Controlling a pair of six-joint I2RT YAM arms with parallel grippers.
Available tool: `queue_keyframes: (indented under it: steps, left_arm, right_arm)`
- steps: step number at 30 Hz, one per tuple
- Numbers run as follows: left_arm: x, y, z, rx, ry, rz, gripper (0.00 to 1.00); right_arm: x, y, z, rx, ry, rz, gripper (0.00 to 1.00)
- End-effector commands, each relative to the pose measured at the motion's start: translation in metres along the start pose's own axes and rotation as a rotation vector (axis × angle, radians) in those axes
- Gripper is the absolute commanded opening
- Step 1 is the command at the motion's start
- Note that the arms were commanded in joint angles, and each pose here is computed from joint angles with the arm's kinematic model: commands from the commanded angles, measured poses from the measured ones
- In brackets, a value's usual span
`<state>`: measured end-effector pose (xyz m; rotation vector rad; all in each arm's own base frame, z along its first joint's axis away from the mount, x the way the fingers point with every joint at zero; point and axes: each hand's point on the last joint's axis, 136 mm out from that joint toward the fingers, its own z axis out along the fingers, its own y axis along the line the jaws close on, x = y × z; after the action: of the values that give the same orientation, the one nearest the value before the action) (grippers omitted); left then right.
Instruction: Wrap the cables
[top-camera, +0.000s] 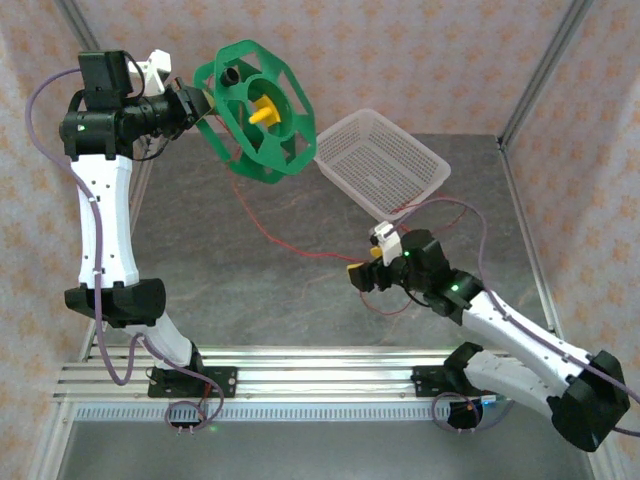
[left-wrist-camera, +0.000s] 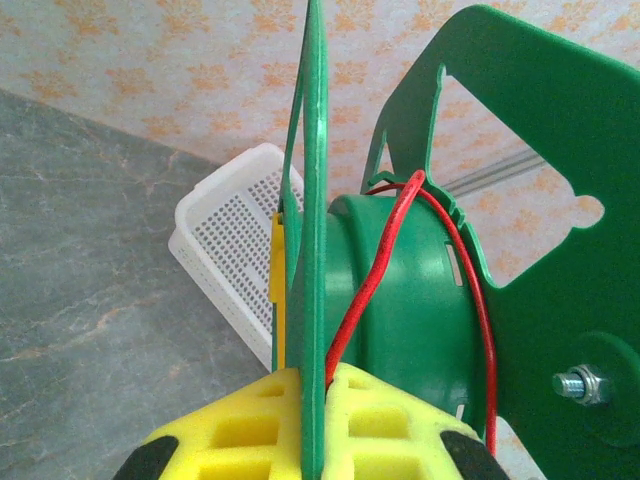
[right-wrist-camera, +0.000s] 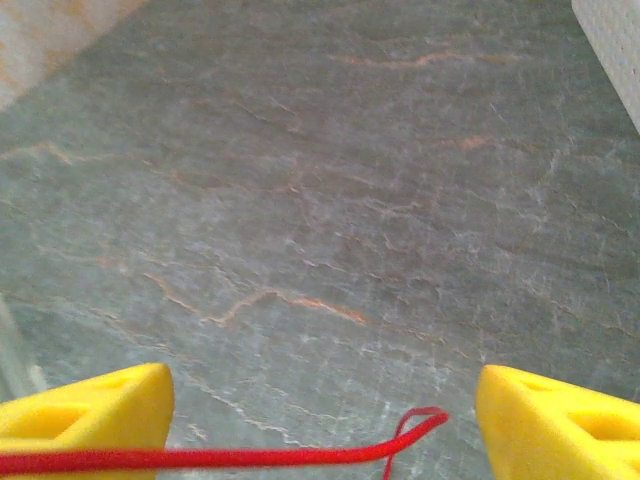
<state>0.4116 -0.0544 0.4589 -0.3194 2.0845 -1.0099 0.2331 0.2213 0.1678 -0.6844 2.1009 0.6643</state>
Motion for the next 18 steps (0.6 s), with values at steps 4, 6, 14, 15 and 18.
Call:
queue_keyframes:
  steps: [4, 6, 14, 15, 18]
  left_arm:
    - [-0.010, -0.026, -0.011, 0.103, -0.024, 0.053, 0.00]
    - [-0.010, -0.028, -0.012, 0.114, -0.023, 0.051, 0.00]
    - [-0.012, -0.034, -0.016, 0.151, -0.027, 0.031, 0.00]
    - [-0.012, -0.036, -0.017, 0.162, -0.026, 0.034, 0.00]
    - [-0.010, -0.044, -0.023, 0.194, -0.030, 0.041, 0.00]
  right_arm:
    - [-0.017, -0.008, 0.015, 0.034, -0.136, -0.055, 0.69]
    - [-0.017, -0.006, 0.018, 0.019, -0.146, -0.052, 0.62]
    - [-0.005, -0.031, 0.016, 0.152, -0.067, 0.022, 0.00]
    - [-0.008, -0.039, 0.013, 0.202, -0.054, 0.055, 0.00]
    - [-0.005, -0.060, 0.006, 0.324, 0.028, 0.158, 0.00]
